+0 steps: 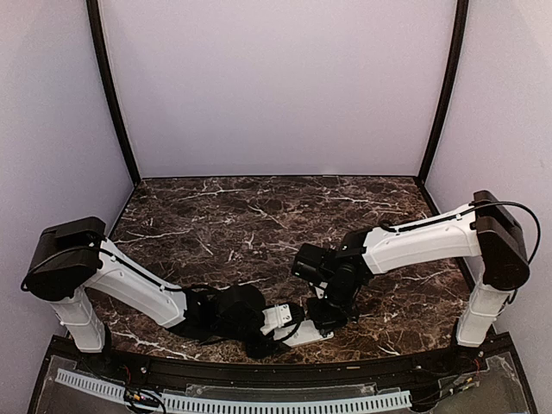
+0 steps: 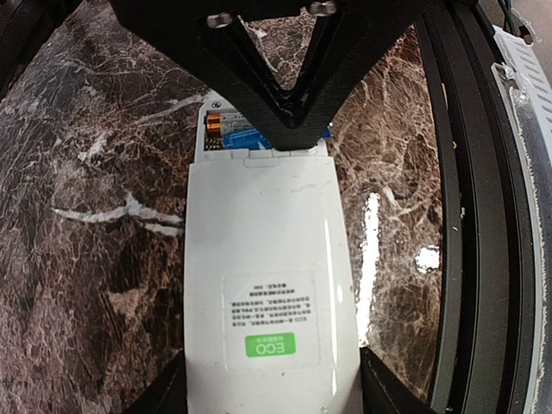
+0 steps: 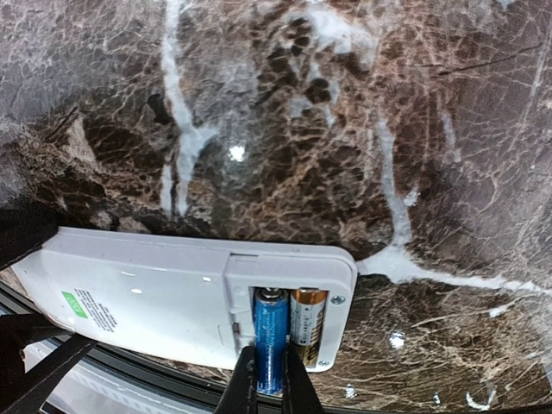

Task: Load the batteries into the remote control
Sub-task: Pick up the battery from the battery compartment.

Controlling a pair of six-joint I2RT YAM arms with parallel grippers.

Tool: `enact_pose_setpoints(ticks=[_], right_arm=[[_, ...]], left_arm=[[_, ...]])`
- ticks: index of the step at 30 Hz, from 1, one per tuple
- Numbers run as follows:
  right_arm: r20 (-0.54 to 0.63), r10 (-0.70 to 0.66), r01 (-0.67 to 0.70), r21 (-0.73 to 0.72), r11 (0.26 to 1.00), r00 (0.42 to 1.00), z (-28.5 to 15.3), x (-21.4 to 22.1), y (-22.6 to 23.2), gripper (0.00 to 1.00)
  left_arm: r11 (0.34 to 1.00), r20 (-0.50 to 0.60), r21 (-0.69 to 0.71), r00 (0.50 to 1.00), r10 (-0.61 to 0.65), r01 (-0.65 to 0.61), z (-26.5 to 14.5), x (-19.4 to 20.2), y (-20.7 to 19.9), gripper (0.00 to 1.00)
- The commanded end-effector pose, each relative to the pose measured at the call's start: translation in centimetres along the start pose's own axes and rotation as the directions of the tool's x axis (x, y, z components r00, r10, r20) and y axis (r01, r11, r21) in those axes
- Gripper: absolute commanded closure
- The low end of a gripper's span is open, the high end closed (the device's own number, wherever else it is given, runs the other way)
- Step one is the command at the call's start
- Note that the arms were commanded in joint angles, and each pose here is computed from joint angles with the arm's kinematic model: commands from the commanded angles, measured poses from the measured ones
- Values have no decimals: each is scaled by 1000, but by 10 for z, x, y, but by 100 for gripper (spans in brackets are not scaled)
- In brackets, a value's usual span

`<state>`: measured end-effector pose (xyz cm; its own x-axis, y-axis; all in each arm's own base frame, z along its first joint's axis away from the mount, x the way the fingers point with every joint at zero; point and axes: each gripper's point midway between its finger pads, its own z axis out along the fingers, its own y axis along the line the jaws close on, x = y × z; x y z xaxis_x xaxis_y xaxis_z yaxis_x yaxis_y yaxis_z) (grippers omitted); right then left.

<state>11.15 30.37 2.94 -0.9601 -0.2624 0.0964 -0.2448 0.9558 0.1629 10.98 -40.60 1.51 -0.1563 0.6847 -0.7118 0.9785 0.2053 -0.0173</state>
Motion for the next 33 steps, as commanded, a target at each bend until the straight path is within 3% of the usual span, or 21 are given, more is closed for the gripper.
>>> enact_pose_setpoints(ticks=[1, 11, 19, 24, 33], right_arm=[[-37, 35, -32, 82, 996, 999, 24, 1, -20, 100], [78, 29, -35, 81, 996, 997, 31, -36, -22, 100], [158, 6, -24, 113, 993, 987, 38, -42, -36, 100], [212, -7, -13, 91, 996, 977, 54, -38, -45, 100], [165, -42, 25, 102, 994, 985, 86, -20, -55, 100]], left_arm=[[996, -261, 76, 965, -19, 40, 3, 81, -17, 76], [995, -257, 87, 966, -14, 38, 3, 81, -19, 80], [993, -247, 106, 969, -20, 47, 3, 79, -21, 79], [990, -239, 125, 970, -30, 61, 2, 77, -22, 69], [992, -163, 122, 987, -15, 36, 8, 42, -19, 44]])
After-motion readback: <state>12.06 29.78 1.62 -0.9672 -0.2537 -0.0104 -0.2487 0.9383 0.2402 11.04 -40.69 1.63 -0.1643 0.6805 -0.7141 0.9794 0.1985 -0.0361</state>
